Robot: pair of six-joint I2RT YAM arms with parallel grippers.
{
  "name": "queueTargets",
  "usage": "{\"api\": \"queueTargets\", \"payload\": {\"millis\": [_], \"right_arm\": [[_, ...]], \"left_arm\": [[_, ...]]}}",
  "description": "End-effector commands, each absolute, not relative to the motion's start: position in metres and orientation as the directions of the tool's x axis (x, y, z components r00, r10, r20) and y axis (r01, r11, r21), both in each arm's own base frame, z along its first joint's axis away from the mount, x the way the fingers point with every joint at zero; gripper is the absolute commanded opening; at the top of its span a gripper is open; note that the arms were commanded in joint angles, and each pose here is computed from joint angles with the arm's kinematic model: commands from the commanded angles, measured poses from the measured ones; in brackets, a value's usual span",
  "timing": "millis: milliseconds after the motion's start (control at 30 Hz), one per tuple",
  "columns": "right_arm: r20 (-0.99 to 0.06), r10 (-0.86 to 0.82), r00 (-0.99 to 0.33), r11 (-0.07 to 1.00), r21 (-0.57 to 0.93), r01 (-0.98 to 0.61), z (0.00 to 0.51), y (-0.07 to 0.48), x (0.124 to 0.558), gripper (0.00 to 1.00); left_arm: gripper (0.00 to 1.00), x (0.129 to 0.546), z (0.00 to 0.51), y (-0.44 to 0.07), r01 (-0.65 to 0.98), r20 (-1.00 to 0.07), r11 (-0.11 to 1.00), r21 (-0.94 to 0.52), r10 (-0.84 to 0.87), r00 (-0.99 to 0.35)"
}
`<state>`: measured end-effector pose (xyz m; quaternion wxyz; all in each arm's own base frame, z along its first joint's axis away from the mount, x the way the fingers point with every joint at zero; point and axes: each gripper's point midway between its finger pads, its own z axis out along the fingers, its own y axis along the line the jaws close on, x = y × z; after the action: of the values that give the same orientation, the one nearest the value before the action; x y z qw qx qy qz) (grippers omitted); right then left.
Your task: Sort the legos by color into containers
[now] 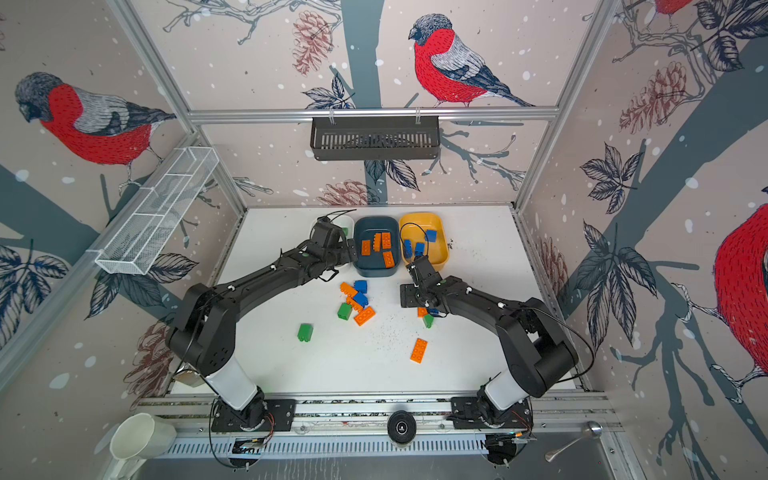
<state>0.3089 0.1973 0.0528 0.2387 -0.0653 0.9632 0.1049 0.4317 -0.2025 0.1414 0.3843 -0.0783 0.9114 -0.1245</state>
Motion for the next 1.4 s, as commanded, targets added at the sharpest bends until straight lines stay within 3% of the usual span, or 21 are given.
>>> {"api": "queueTargets", "payload": {"millis": [0, 300, 567, 900, 1133, 1367], "right_arm": [[-0.447, -0.085, -0.891, 0.983, 0.110, -0.149, 0.045, 0.188, 0.307, 0.83], [-0.396, -0.124, -0.910, 0.985, 0.062, -0.161, 0.032, 0.185, 0.301, 0.80], [-0.353, -0.153, -0.923, 0.986, 0.003, -0.164, 0.017, 0.179, 0.291, 0.63], [-0.377, -0.179, -0.909, 0.984, -0.064, -0.167, 0.016, 0.181, 0.293, 0.40], [-0.466, -0.203, -0.861, 0.977, -0.037, -0.211, 0.035, 0.202, 0.304, 0.34], [-0.582, -0.172, -0.795, 0.959, 0.086, -0.271, 0.067, 0.238, 0.319, 0.30]], "left_arm": [[0.97, 0.434, 0.144, -0.203, -0.047, -0.689, 0.958, -0.284, -0.238, -0.685], [0.97, 0.435, 0.142, -0.201, -0.054, -0.688, 0.961, -0.273, -0.234, -0.687], [0.97, 0.436, 0.142, -0.200, -0.059, -0.689, 0.962, -0.266, -0.233, -0.687], [0.97, 0.436, 0.146, -0.200, -0.055, -0.694, 0.961, -0.269, -0.234, -0.681], [0.97, 0.434, 0.150, -0.187, -0.099, -0.713, 0.968, -0.230, -0.237, -0.660], [0.97, 0.427, 0.156, -0.171, -0.142, -0.735, 0.971, -0.190, -0.236, -0.635]]}}
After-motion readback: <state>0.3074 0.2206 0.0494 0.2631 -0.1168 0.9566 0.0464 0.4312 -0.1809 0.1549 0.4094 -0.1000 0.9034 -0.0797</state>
